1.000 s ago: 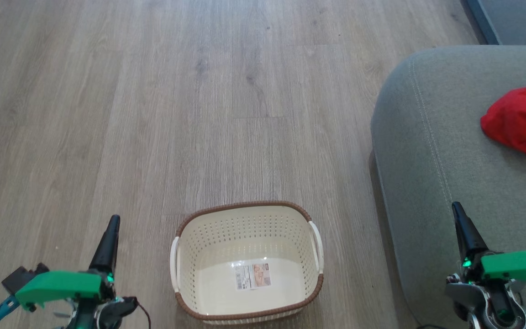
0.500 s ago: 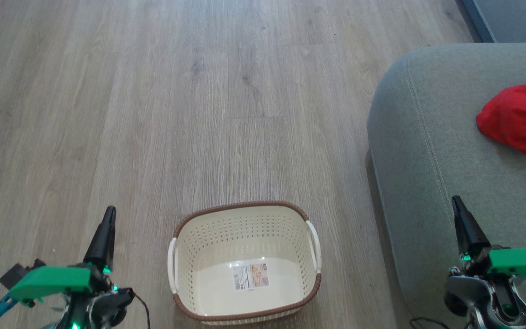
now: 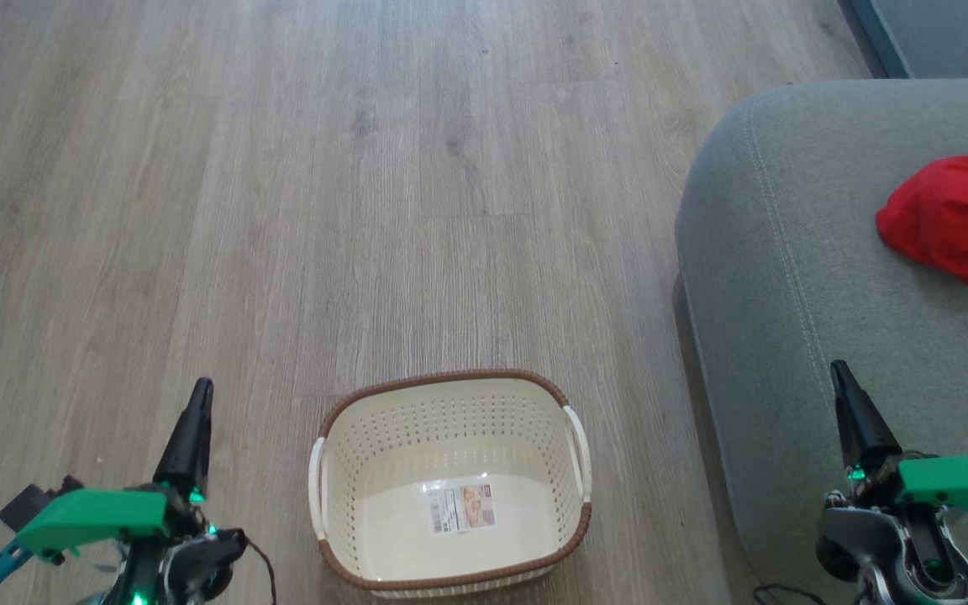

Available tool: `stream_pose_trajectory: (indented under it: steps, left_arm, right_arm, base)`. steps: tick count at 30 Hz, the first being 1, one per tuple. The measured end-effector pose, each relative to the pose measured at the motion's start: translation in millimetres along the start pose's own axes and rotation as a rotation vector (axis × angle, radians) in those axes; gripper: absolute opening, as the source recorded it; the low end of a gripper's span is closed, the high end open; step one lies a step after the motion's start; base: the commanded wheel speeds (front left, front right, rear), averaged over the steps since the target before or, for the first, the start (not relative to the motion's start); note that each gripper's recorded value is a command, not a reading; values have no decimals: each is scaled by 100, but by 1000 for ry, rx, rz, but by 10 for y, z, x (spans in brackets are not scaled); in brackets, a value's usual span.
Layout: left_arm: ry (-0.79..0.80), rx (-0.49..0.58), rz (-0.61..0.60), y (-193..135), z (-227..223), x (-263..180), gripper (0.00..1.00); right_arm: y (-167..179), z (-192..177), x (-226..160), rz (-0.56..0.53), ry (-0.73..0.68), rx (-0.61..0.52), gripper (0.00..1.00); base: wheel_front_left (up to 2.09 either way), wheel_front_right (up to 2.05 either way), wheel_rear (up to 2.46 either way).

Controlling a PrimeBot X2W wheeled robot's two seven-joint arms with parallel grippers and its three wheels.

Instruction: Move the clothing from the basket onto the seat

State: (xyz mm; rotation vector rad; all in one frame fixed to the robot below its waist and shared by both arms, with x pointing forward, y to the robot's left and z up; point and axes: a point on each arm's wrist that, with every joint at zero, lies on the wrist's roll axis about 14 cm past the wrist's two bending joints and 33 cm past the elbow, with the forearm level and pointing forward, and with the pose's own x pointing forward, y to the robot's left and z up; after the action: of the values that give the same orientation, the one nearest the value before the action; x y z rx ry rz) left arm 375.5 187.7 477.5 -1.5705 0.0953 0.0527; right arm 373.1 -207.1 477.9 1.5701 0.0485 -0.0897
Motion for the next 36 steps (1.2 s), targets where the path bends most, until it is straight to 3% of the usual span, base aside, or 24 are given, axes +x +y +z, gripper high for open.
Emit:
stream_pose_trajectory:
  steps: [36]
  left_arm:
    - [-1,0,0,0,2,0,0]
  right_arm:
    - [-1,0,0,0,-1,2,0]
  base:
    - [0,0,0]
